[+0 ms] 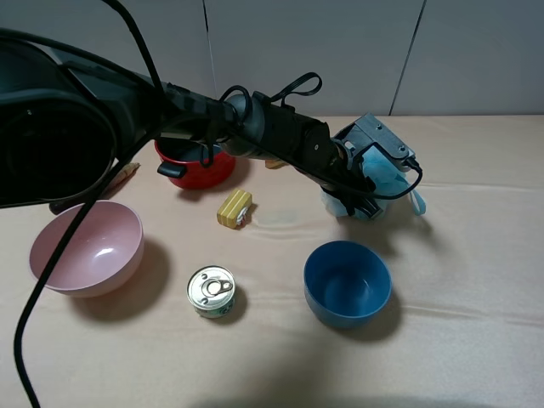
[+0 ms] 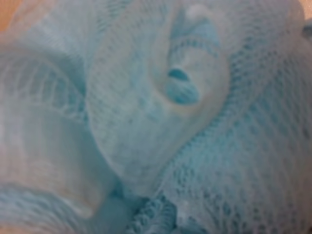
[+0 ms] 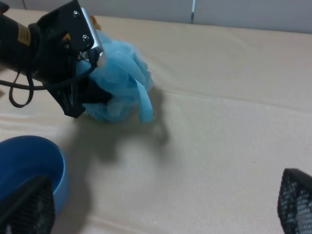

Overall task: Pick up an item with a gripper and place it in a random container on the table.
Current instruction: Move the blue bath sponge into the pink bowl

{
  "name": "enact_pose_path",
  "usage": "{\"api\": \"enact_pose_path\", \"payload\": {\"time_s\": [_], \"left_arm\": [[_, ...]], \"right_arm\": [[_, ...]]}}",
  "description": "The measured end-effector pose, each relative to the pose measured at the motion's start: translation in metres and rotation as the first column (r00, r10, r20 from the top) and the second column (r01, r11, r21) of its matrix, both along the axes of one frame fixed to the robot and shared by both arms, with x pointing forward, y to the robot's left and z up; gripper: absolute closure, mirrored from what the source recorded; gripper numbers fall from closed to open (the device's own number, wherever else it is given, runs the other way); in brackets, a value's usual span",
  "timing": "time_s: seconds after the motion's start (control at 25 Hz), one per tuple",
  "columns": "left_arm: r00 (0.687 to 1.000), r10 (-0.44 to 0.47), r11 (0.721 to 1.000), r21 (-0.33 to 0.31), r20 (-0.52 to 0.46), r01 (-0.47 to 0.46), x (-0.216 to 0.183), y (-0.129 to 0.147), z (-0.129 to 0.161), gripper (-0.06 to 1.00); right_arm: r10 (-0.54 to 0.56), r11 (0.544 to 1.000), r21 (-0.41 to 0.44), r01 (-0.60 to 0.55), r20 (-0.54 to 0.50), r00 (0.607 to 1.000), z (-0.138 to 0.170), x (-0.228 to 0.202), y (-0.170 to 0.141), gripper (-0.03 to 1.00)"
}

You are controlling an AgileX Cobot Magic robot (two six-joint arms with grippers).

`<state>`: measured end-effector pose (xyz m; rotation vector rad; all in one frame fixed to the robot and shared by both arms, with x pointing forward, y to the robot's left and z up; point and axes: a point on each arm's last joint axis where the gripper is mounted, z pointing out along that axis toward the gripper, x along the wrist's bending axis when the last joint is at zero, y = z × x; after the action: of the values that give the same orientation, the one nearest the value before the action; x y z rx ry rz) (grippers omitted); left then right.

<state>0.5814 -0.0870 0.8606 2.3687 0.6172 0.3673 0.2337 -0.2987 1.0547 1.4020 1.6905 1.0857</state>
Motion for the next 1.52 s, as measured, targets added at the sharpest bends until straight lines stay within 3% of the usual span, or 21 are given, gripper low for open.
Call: {"api": "enact_pose_path", "payload": {"time_s": [0.64,1.28,1.52], "left_arm": [[1.000,-0.017,1.000,0.013,-0.023,0.017,-0.004,0.003,0.029,0.48],[0.998,-0.052,0.999,0.003,-0.036,0.052,-0.020,0.016,0.115,0.49],[0.994,-0.058,0.997,0.046,-0.091,0.062,-0.029,0.039,0.155,0.49]], "right_arm": [[0.000,1.000,0.000,0.000,0.000,1.000,0.000,0.000,0.000,0.27],[0.000,1.000,0.000,0.000,0.000,1.000,0.000,0.000,0.000,0.27],[0.000,1.000,0.000,0.000,0.000,1.000,0.000,0.000,0.000,0.27]]}}
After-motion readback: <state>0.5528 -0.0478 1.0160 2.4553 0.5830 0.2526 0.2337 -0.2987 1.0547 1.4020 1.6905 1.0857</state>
